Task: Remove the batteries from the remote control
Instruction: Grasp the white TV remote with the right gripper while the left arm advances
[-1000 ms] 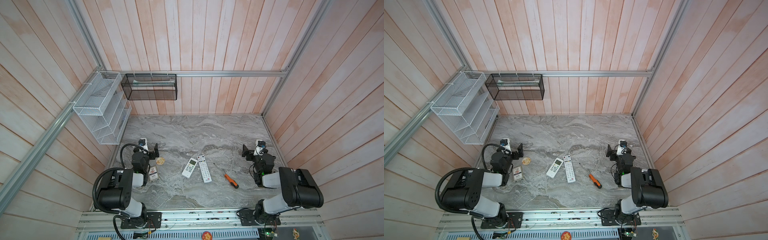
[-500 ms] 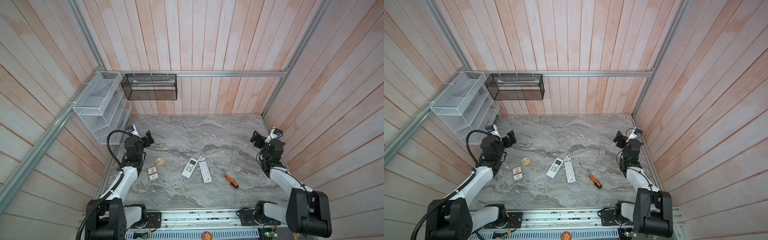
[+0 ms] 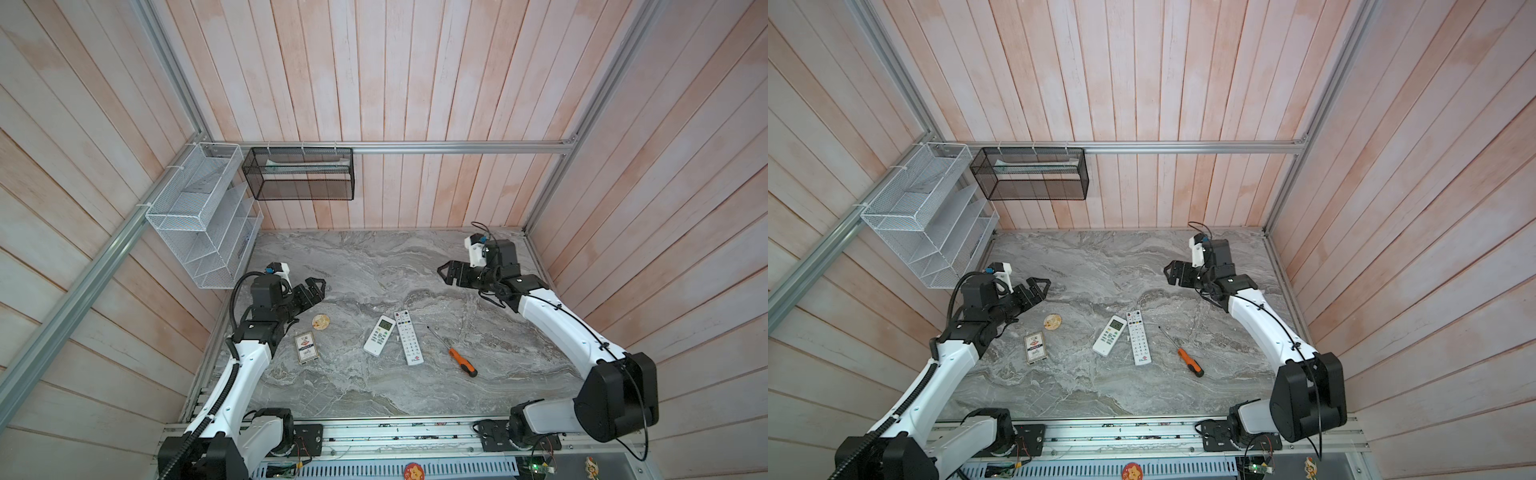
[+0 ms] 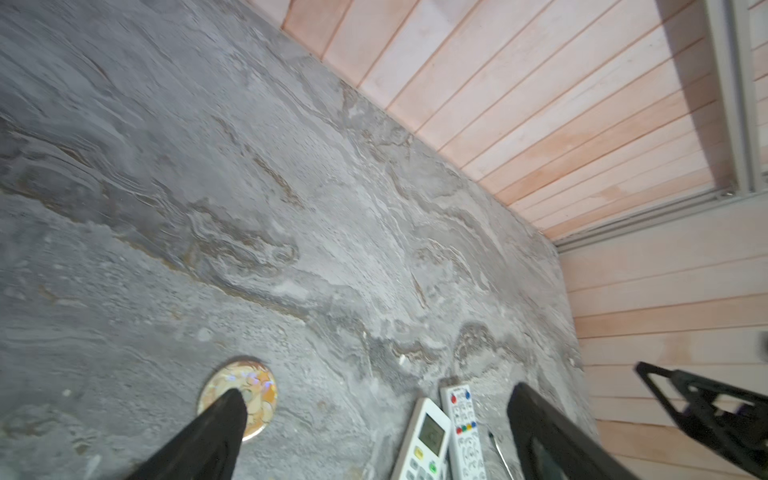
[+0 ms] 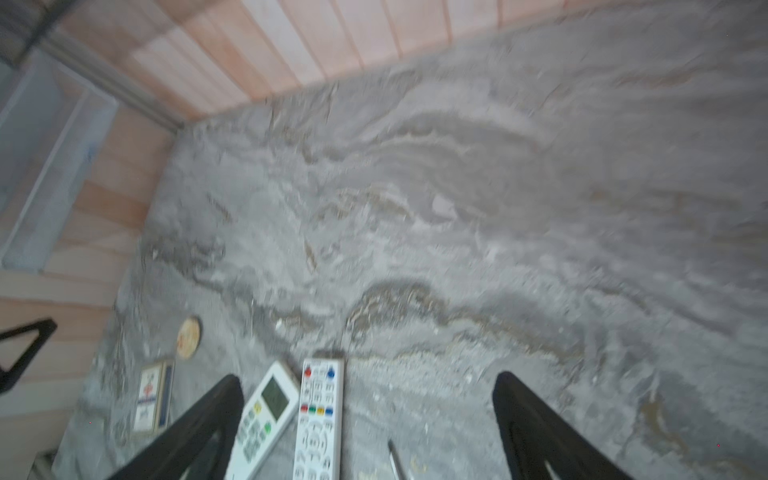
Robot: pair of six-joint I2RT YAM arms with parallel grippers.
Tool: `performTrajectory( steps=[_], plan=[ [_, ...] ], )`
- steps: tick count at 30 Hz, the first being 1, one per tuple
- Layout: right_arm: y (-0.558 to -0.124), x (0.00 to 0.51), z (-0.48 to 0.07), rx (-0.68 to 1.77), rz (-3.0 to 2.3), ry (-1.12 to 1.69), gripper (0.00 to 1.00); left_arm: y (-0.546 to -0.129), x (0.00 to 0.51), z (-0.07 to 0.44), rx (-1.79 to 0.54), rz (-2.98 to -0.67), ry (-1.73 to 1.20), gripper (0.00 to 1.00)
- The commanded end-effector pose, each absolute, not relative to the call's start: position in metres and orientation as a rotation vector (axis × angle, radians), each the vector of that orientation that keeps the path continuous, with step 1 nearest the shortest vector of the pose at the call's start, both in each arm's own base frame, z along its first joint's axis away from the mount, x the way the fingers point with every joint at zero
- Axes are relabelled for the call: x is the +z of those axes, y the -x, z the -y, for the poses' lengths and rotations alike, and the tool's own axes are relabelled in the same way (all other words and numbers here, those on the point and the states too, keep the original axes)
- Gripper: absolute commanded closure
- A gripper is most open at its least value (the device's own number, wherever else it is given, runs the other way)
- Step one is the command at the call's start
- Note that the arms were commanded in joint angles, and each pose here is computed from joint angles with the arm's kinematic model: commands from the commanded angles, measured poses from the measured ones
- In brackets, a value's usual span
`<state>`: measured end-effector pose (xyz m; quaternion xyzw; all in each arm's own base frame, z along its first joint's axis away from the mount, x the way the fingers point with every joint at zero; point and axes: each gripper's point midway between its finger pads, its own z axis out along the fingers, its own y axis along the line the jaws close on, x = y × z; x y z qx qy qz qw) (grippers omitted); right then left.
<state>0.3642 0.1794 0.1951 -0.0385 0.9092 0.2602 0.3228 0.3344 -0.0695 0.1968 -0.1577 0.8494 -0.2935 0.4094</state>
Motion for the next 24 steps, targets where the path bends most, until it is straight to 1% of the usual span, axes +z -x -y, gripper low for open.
performTrajectory(
  steps=[1, 5, 10, 15, 20, 24],
  plan=[
    [-0.304, 0.154, -0.197, 0.65, -2.685, 0.222, 0.07, -0.314, 0.186, 0.093, -0.902, -2.188, 0.414, 0.0],
    [-0.265, 0.129, -0.234, 0.569, -2.781, 0.396, 0.08, -0.307, 0.175, 0.101, -0.957, -2.197, 0.451, 0.0],
    [-0.238, 0.098, -0.26, 0.53, -2.878, 0.461, 0.08, -0.301, 0.165, 0.108, -1.007, -2.216, 0.459, 0.0],
    [-0.229, 0.072, -0.275, 0.442, -2.91, 0.52, 0.08, -0.299, 0.164, 0.112, -1.021, -2.232, 0.441, 0.0],
    [-0.231, 0.052, -0.274, 0.397, -2.936, 0.491, 0.08, -0.296, 0.165, 0.113, -1.03, -2.241, 0.435, 0.0],
    [-0.235, 0.04, -0.27, 0.312, -2.95, 0.498, 0.1, -0.293, 0.165, 0.112, -1.023, -2.245, 0.438, 0.0]
  ],
)
